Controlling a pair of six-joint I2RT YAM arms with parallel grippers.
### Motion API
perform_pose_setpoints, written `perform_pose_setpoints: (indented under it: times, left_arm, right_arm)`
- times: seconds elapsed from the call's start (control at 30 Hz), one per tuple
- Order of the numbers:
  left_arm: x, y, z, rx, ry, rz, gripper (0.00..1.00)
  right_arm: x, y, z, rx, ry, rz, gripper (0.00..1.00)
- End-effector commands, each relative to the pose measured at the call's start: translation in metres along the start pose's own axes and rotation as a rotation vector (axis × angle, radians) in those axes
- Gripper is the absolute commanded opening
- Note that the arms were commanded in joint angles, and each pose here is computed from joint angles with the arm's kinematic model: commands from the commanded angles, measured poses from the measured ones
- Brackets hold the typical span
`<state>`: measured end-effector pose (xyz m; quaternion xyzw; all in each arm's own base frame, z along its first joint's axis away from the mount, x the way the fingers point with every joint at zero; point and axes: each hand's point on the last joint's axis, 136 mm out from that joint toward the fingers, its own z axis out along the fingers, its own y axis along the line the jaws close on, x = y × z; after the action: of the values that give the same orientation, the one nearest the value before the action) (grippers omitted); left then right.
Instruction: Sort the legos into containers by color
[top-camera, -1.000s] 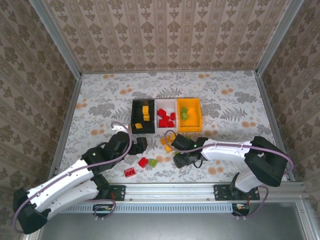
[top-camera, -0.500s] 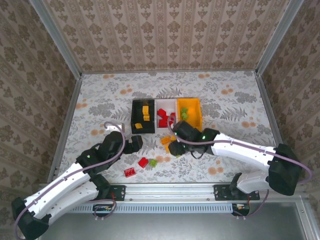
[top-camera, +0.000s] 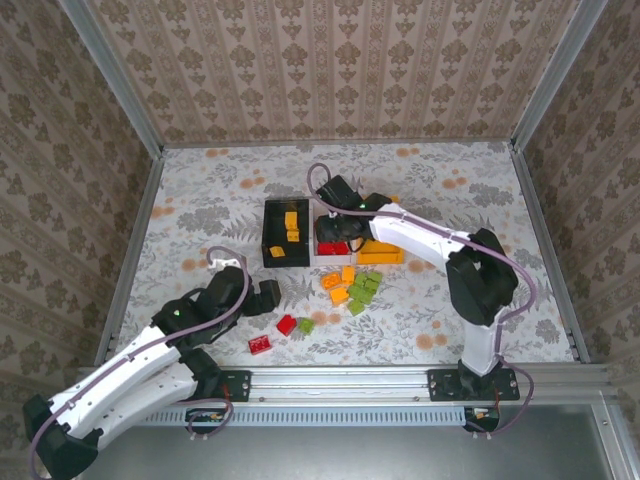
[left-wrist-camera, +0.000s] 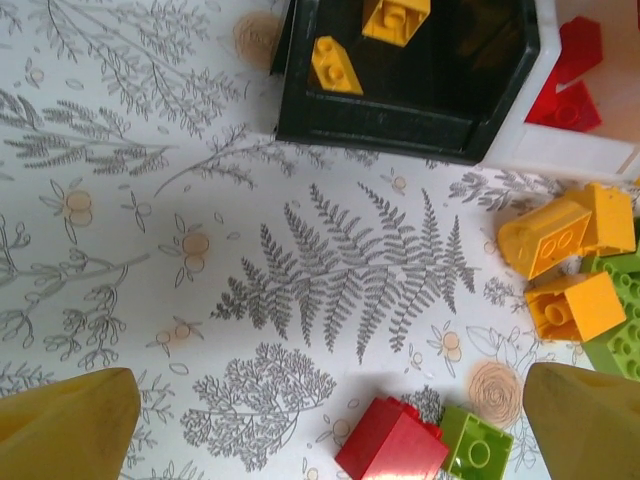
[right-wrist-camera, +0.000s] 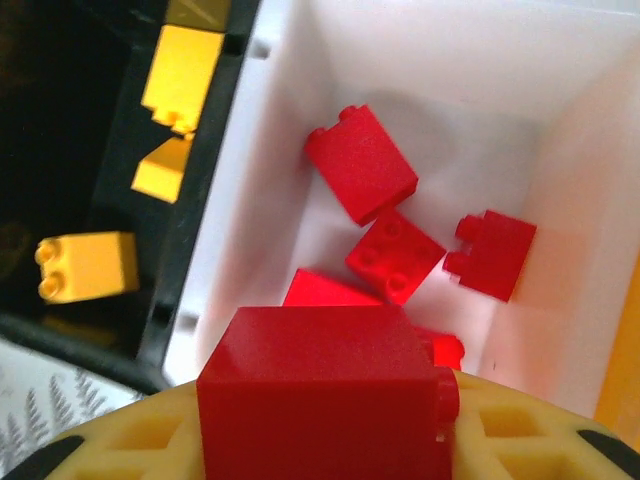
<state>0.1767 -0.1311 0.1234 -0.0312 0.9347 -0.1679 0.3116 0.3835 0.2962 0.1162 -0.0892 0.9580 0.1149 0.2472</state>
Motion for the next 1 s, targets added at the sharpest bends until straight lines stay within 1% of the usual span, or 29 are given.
perform_pose_setpoints:
  times: [0.0, 0.03, 0.07, 0.17, 0.4, 0.53, 0.63, 0.73, 0.9, 0.97]
  left_arm:
    - [0.018, 0.008, 0.002, -0.04, 0.098, -0.017, 0.99]
    - [0.021, 0.008, 0.002, -0.043, 0.119, -0.01, 0.98]
    - [0.024, 0.008, 0.003, -0.047, 0.139, -0.006, 0.98]
    - [0.034, 0.006, 0.002, -0.048, 0.199, 0.004, 0.97]
    - [0.076, 0.01, 0.001, -0.072, 0.336, 0.007, 0.96]
    - [0.096, 0.008, 0.008, -0.067, 0.386, 0.008, 0.93]
    - [0.108, 0.013, 0.01, -0.099, 0.425, 0.005, 0.91]
    - [0.113, 0.025, 0.008, -0.169, 0.444, 0.037, 0.91]
    - [0.123, 0.019, 0.027, -0.138, 0.448, 0.02, 0.9]
    - [0.126, 0.021, 0.031, -0.149, 0.456, 0.034, 0.86]
  right_arm:
    - [-0.014, -0.003, 0.0, 0.041, -0.004, 0.004, 0.61]
    - [-0.016, -0.001, 0.0, 0.034, -0.008, 0.006, 0.66]
    - [-0.018, 0.001, -0.001, 0.026, -0.014, 0.005, 0.69]
    - [-0.018, 0.006, -0.011, -0.021, -0.038, 0.007, 0.72]
    - [-0.007, -0.001, -0.037, -0.047, -0.09, 0.015, 0.73]
    - [0.001, -0.008, -0.045, -0.049, -0.104, 0.022, 0.73]
    - [0.007, -0.013, -0.05, -0.04, -0.107, 0.022, 0.73]
    - [0.01, -0.016, -0.054, -0.042, -0.115, 0.025, 0.74]
    - [0.014, -0.024, -0.063, -0.04, -0.132, 0.039, 0.74]
    - [0.016, -0.028, -0.069, -0.037, -0.143, 0.044, 0.74]
